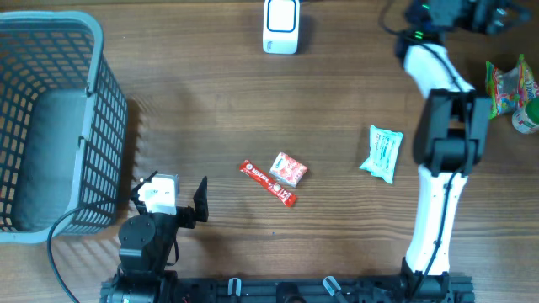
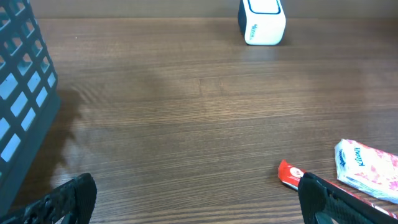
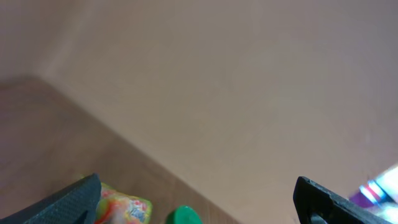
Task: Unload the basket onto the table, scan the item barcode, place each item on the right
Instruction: 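Move the Haribo bag to the right table edge and release, then grasp the green wipes pack with the right gripper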
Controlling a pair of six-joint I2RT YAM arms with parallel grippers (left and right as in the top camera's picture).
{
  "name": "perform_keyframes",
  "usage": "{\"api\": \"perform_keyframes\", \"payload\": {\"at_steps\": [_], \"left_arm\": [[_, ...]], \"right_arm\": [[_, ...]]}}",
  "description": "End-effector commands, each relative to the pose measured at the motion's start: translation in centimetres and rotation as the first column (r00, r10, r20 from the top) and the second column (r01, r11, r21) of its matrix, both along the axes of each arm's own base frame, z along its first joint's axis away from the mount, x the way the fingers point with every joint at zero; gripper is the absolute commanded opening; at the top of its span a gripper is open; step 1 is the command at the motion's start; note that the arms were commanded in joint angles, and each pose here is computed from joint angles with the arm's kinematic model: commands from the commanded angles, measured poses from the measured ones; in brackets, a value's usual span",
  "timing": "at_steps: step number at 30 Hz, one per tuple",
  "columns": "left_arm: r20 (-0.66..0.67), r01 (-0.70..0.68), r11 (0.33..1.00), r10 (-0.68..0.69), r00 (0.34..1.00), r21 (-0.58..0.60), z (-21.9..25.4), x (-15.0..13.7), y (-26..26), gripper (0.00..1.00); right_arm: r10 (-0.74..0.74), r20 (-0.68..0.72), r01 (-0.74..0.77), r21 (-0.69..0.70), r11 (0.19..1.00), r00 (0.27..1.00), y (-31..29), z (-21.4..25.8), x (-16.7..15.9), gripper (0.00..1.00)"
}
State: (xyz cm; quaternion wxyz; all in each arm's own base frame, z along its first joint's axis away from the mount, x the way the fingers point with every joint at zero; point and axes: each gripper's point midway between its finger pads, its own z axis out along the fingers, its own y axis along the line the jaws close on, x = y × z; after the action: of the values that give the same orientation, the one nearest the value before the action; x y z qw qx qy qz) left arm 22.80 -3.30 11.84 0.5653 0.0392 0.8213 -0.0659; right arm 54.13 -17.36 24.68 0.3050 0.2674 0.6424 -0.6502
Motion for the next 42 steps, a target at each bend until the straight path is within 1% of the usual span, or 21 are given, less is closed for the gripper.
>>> {"api": "perform_keyframes", "payload": {"at_steps": [1, 5, 7, 11, 14, 15, 17, 19, 20, 22, 24, 25, 26, 27, 29, 30, 31, 32, 34, 36, 42], "left_arm": [[0.002, 0.012, 1.000, -0.012, 1.000, -0.013, -0.1, 0.0, -0.3, 1.00], [0.002, 0.012, 1.000, -0.012, 1.000, -0.013, -0.1, 0.0, -0.3, 1.00], [0.002, 0.012, 1.000, -0.012, 1.000, -0.013, -0.1, 0.0, -0.3, 1.00], [0.002, 0.012, 1.000, -0.012, 1.000, -0.013, -0.1, 0.0, -0.3, 1.00], [0.002, 0.012, 1.000, -0.012, 1.000, -0.013, -0.1, 0.0, -0.3, 1.00], [0.002, 0.012, 1.000, -0.012, 1.000, -0.013, -0.1, 0.0, -0.3, 1.00], [0.002, 0.012, 1.000, -0.012, 1.000, -0.013, -0.1, 0.0, -0.3, 1.00], [0.002, 0.012, 1.000, -0.012, 1.000, -0.013, -0.1, 0.0, -0.3, 1.00], [0.002, 0.012, 1.000, -0.012, 1.000, -0.013, -0.1, 0.0, -0.3, 1.00], [0.002, 0.012, 1.000, -0.012, 1.000, -0.013, -0.1, 0.0, -0.3, 1.00], [0.002, 0.012, 1.000, -0.012, 1.000, -0.013, -0.1, 0.0, -0.3, 1.00], [0.003, 0.012, 1.000, -0.012, 1.000, -0.013, 0.0, 0.0, -0.3, 1.00], [0.002, 0.012, 1.000, -0.012, 1.000, -0.013, -0.1, 0.0, -0.3, 1.00], [0.002, 0.012, 1.000, -0.012, 1.000, -0.013, -0.1, 0.0, -0.3, 1.00], [0.002, 0.012, 1.000, -0.012, 1.000, -0.013, -0.1, 0.0, -0.3, 1.00], [0.002, 0.012, 1.000, -0.012, 1.000, -0.013, -0.1, 0.0, -0.3, 1.00], [0.002, 0.012, 1.000, -0.012, 1.000, -0.013, -0.1, 0.0, -0.3, 1.00], [0.002, 0.012, 1.000, -0.012, 1.000, -0.013, -0.1, 0.0, -0.3, 1.00], [0.002, 0.012, 1.000, -0.012, 1.000, -0.013, -0.1, 0.0, -0.3, 1.00], [0.002, 0.012, 1.000, -0.012, 1.000, -0.013, -0.1, 0.0, -0.3, 1.00], [0.002, 0.012, 1.000, -0.012, 1.000, -0.013, -0.1, 0.0, -0.3, 1.00]], "right_arm": [[0.207, 0.121, -0.207, -0.009, 0.978, 0.971, 10.5, 6.3, 1.0, 1.00], [0.529, 0.243, -0.522, -0.097, 0.848, 0.813, 24.7, 17.2, -2.0, 1.00], [0.631, 0.284, -0.632, -0.099, 0.768, 0.722, 29.4, 23.5, -7.0, 1.00], [0.611, 0.347, -0.652, 0.004, 0.758, 0.712, 29.8, 27.0, -13.4, 1.00], [0.647, 0.322, -0.679, -0.019, 0.734, 0.691, 31.0, 27.0, -13.0, 1.00], [0.713, 0.279, -0.723, -0.084, 0.686, 0.644, 32.3, 27.5, -11.7, 1.00], [0.862, 0.078, -0.841, -0.193, 0.505, 0.500, 36.9, 28.4, -9.9, 1.00], [0.929, -0.146, -0.930, -0.200, 0.308, 0.339, 42.5, 28.6, -10.4, 1.00], [0.939, -0.154, -0.943, -0.177, 0.282, 0.309, 43.6, 28.6, -11.3, 1.00], [0.955, -0.126, -0.961, -0.101, 0.257, 0.268, 44.5, 27.4, -12.5, 1.00], [0.998, -0.062, -0.938, 0.345, 0.037, 0.017, 46.5, 16.0, -15.3, 1.00], [0.998, 0.038, -0.832, 0.550, -0.070, -0.059, 47.1, 11.4, -17.3, 1.00], [0.990, 0.133, -0.702, 0.700, -0.132, -0.053, 46.8, 8.0, -19.0, 0.99], [0.978, 0.206, -0.613, 0.778, -0.138, 0.041, 45.7, 5.9, -19.2, 1.00], [0.897, 0.232, -0.504, 0.864, -0.012, 0.377, 39.6, 2.4, -17.8, 0.99], [0.860, 0.223, -0.473, 0.880, 0.025, 0.459, 37.9, 1.6, -17.6, 0.98], [0.751, 0.204, -0.403, 0.911, 0.090, 0.628, 34.7, -0.1, -17.6, 0.97], [0.646, 0.180, -0.343, 0.930, 0.135, 0.742, 32.4, -1.6, -17.9, 0.95], [0.440, 0.123, -0.231, 0.952, 0.201, 0.890, 28.5, -4.8, -18.5, 0.82], [0.335, 0.048, -0.135, 0.961, 0.242, 0.941, 26.0, -9.1, -19.4, 0.79], [0.324, -0.093, -0.016, 0.948, 0.318, 0.942, 23.6, -19.2, -23.4, 0.67]]}}
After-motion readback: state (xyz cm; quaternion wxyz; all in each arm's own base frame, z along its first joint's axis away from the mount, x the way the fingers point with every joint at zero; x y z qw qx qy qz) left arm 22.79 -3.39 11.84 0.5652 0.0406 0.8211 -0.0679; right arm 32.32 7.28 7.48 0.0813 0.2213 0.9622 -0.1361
